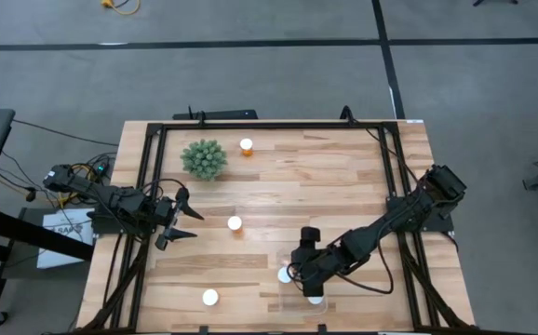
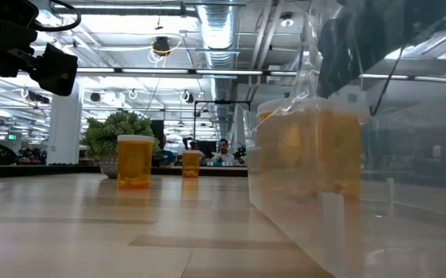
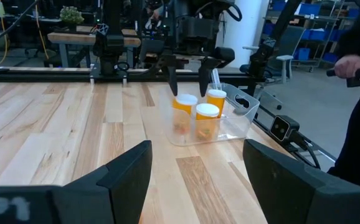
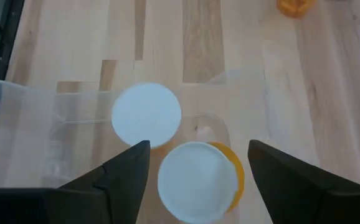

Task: Pick and place pill bottles into a basket
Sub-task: Put the orange pill bottle into the transparent bin, then put the top orange pill bottle into the transparent bin

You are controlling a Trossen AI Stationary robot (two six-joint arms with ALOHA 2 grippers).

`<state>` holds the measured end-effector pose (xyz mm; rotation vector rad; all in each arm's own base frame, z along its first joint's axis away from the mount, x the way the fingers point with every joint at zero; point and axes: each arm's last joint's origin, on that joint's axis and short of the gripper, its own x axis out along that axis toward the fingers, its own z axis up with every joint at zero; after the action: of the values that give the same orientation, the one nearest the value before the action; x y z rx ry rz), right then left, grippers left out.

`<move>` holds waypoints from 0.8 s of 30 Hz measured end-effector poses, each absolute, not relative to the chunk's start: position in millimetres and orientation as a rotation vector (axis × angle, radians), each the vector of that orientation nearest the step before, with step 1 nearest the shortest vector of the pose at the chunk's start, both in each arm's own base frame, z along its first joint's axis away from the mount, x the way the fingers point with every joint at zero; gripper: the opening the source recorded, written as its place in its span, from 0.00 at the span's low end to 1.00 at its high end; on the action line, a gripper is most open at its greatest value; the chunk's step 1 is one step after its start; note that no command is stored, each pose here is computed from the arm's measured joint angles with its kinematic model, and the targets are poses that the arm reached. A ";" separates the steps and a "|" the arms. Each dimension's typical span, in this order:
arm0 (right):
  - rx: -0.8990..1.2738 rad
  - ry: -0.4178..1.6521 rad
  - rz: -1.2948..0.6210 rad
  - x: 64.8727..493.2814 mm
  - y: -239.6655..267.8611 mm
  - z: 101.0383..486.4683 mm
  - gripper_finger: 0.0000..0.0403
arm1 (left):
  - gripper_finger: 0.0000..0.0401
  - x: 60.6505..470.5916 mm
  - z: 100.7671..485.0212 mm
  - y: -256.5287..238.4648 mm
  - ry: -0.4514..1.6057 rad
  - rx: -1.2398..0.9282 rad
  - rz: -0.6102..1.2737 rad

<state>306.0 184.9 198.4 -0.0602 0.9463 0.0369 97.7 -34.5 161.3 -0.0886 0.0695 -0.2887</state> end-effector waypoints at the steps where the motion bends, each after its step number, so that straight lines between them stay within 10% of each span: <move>1: -0.063 0.951 0.035 306.5 184.8 200.5 0.66 | 0.60 97.7 161.3 -34.6 0.070 -0.089 -0.289; 14: -0.100 1.025 0.024 304.4 191.4 231.8 0.63 | 0.60 97.7 161.3 -34.6 0.070 -0.088 -0.289; 24: -0.086 1.037 0.055 288.8 212.2 231.5 0.42 | 0.60 97.7 161.4 -34.5 0.069 -0.088 -0.289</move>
<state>288.8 212.2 231.5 -0.0859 1.0370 0.0550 97.7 -34.5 161.4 -0.0884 0.0693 -0.2887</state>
